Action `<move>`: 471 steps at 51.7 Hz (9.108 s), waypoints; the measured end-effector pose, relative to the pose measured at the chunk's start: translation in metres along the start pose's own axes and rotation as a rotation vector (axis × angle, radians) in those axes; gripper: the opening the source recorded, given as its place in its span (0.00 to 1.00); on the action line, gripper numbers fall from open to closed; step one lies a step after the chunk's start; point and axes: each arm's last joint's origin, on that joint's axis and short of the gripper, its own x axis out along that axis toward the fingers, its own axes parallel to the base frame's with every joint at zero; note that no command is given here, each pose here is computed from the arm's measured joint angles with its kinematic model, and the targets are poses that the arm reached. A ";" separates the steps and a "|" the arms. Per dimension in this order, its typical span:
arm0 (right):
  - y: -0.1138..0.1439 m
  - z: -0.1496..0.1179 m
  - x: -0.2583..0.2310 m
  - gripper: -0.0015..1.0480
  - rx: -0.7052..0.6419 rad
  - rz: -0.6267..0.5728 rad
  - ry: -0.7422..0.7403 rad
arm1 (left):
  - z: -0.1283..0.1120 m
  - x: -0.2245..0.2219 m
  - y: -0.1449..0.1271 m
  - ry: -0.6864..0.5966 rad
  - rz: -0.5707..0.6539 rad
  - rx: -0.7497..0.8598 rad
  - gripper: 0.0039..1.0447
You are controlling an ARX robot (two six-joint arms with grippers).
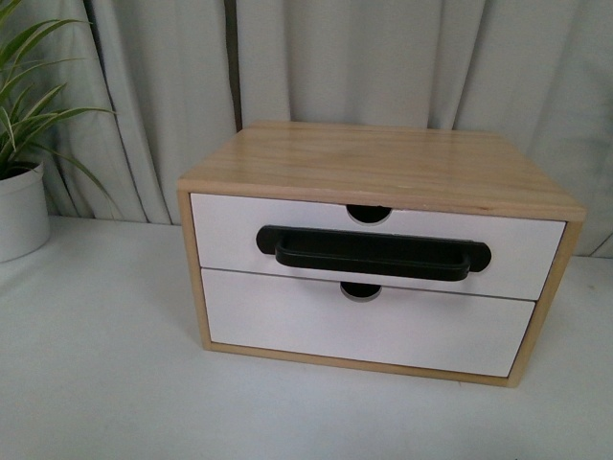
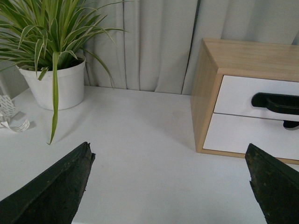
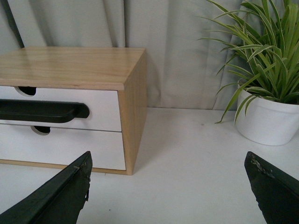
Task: Pull drawer
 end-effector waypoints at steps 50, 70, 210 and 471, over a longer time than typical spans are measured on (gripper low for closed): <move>0.000 0.001 0.003 0.91 -0.095 0.147 0.142 | 0.000 0.003 -0.002 0.032 0.204 0.070 0.95; 0.010 0.048 0.058 0.91 -0.439 0.456 0.237 | 0.046 0.063 -0.036 0.084 -0.119 0.550 0.95; 0.098 0.009 0.222 0.91 -0.932 0.959 0.246 | 0.015 0.241 -0.185 0.274 -1.066 1.402 0.95; -0.001 0.000 0.000 0.01 -0.002 -0.004 0.002 | 0.000 0.000 0.000 0.004 0.001 0.000 0.04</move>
